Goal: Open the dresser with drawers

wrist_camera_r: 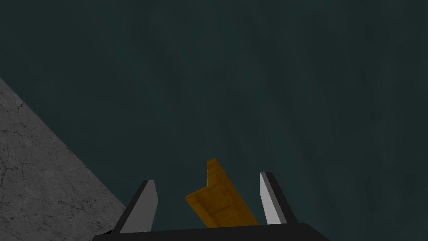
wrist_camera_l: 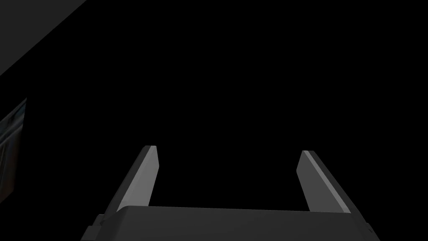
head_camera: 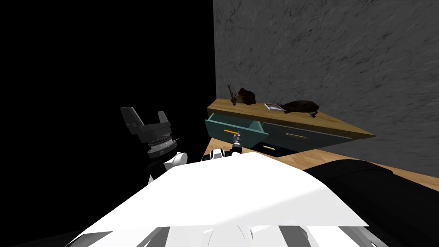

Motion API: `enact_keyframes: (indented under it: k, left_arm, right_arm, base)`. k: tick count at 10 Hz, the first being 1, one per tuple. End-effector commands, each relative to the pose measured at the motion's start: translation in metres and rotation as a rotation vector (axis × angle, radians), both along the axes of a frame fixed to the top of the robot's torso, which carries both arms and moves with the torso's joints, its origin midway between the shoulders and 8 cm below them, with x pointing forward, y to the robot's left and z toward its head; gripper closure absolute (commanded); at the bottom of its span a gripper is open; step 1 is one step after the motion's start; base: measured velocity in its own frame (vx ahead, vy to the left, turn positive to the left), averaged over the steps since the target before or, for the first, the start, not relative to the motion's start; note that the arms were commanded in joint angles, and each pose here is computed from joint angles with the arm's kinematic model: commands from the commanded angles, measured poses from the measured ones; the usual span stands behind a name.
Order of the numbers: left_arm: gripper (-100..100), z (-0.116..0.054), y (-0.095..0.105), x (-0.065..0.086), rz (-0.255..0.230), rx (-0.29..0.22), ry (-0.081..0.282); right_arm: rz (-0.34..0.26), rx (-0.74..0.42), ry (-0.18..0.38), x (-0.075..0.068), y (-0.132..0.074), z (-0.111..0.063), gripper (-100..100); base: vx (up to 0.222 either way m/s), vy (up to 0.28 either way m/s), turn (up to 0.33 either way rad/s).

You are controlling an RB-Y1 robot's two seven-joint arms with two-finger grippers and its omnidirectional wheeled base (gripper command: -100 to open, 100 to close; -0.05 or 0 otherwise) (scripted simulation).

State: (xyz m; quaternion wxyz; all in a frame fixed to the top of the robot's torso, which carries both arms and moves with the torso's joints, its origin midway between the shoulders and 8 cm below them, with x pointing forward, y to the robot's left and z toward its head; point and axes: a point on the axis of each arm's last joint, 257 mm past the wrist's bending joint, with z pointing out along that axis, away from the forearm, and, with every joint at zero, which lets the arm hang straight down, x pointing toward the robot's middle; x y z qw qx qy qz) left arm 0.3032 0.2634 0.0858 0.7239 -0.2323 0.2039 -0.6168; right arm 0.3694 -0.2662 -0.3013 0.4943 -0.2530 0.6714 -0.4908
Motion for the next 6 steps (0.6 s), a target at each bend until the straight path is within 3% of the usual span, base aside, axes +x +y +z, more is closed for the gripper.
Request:
enact_keyframes:
  k: [1,6]
  left_arm:
    - [0,0.0,0.0,0.0,0.0,0.0,0.0]
    - [0,0.0,0.0,0.0,0.0,0.0,0.0]
  right_arm:
    - [0.012,-0.001,0.003,0.002,0.011,0.011,-100]
    - [0.034,-0.002,0.002,0.001,0.031,0.039,-100]
  base:
    - [0.019,-0.027,-0.022]
    - [0.017,-0.024,-0.043]
